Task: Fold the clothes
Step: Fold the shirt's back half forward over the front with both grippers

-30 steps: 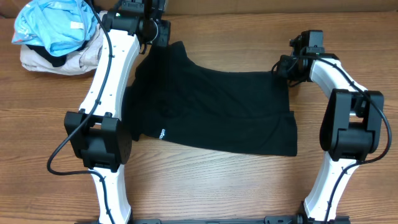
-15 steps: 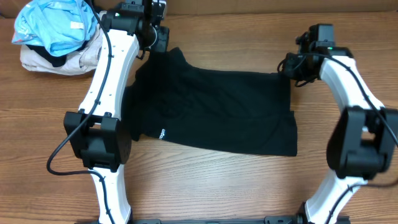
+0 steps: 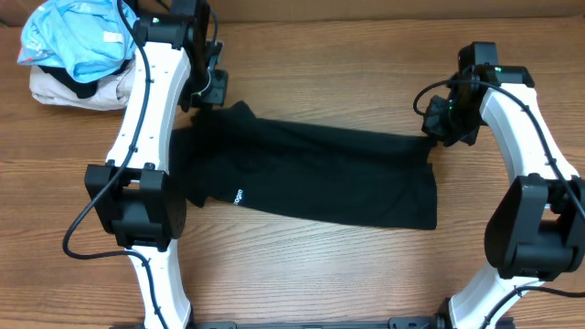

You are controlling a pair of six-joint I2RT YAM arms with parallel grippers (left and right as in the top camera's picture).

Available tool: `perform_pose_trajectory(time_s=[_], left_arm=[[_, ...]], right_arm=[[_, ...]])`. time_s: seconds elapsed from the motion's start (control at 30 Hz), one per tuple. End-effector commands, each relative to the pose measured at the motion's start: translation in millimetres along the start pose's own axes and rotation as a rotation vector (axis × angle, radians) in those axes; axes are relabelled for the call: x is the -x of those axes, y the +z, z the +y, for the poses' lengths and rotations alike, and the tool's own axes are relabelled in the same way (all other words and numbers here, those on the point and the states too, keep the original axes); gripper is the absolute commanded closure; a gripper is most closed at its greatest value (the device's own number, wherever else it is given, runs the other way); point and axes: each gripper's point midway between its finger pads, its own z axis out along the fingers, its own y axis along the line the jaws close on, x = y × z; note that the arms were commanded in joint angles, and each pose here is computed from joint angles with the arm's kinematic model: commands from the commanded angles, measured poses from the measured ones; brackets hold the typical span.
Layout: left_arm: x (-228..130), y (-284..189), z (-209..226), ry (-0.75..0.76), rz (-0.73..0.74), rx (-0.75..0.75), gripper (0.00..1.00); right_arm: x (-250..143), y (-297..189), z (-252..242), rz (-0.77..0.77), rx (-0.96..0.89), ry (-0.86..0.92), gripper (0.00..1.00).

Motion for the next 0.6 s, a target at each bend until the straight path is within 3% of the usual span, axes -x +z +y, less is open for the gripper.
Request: perform_pose_trajectory(time_s=[0.0,0.3,0.33,0.37,0.43,0.53,0.57], left_arm=[[-7,4,8,-0.012,0.029,0.036,0.96],[-40,73,7,-0.004,0.156,0.035,0.94],[-44,80,7,-0.001,0.167,0.035,0.87],[-49,88,7,0.0,0.18,0.035,0.69],[-57,98,6,0.027,0.2,0.028,0.45],[-62,101,6,0.054,0.219,0.026,0.0],[-63,101,6,0.059,0.222,0.025,0.0]], right_arm=[[-1,-2,-6,-0.001,-0.019,0.046,0.96],[-48,34,-23,0.15,-0.051,0.069,0.96],[-52,36,-25,0.163,-0.056,0.07,0.96],[-57,39,-27,0.178,-0.061,0.072,0.96],[-64,41,-29,0.2,-0.069,0.075,0.96],[-67,40,-32,0.211,-0.073,0.081,0.9],[-67,39,-33,0.214,-0.074,0.086,0.87]])
